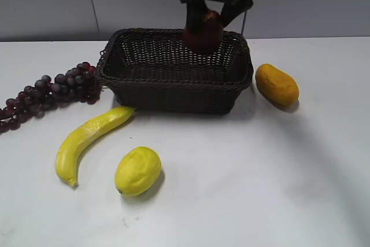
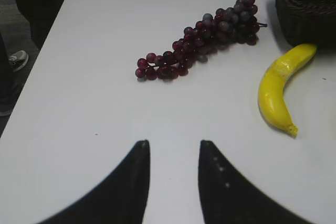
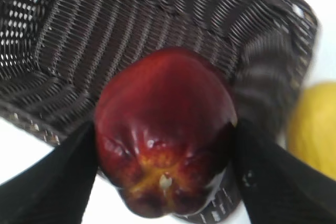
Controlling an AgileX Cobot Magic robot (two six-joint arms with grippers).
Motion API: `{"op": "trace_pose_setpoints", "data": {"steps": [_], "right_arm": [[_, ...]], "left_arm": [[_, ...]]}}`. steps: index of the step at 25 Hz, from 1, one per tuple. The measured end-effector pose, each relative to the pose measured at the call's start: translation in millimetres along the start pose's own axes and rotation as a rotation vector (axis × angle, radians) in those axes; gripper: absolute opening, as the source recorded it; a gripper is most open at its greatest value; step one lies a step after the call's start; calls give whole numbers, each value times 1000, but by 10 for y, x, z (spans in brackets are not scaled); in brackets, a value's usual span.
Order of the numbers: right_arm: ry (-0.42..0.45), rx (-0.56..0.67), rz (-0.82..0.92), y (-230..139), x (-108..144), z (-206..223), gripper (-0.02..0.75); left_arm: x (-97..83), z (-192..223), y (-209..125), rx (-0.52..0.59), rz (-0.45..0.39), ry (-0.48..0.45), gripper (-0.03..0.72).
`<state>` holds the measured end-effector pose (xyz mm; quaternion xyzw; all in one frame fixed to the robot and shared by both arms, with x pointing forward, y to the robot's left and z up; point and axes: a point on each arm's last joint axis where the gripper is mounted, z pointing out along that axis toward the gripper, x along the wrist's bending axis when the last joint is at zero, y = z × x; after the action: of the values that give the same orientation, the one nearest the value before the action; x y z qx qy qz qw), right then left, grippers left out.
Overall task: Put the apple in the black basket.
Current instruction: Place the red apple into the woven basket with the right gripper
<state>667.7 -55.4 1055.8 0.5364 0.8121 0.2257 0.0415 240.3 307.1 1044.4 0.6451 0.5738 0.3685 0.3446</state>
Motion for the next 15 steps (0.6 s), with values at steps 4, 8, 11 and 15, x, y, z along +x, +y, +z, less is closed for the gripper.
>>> {"op": "trace_pose_setpoints", "data": {"steps": [4, 8, 11, 15], "right_arm": [[-24, -19, -57, 113, 133, 379, 565], [-37, -9, -65, 134, 98, 719, 565], [-73, 23, -72, 91, 30, 930, 564], [-92, 53, -72, 44, -21, 1088, 564]], "left_arm": [[0, 0, 0, 0, 0, 0, 236], [0, 0, 0, 0, 0, 0, 236], [0, 0, 0, 0, 0, 0, 236], [0, 0, 0, 0, 0, 0, 236]]}}
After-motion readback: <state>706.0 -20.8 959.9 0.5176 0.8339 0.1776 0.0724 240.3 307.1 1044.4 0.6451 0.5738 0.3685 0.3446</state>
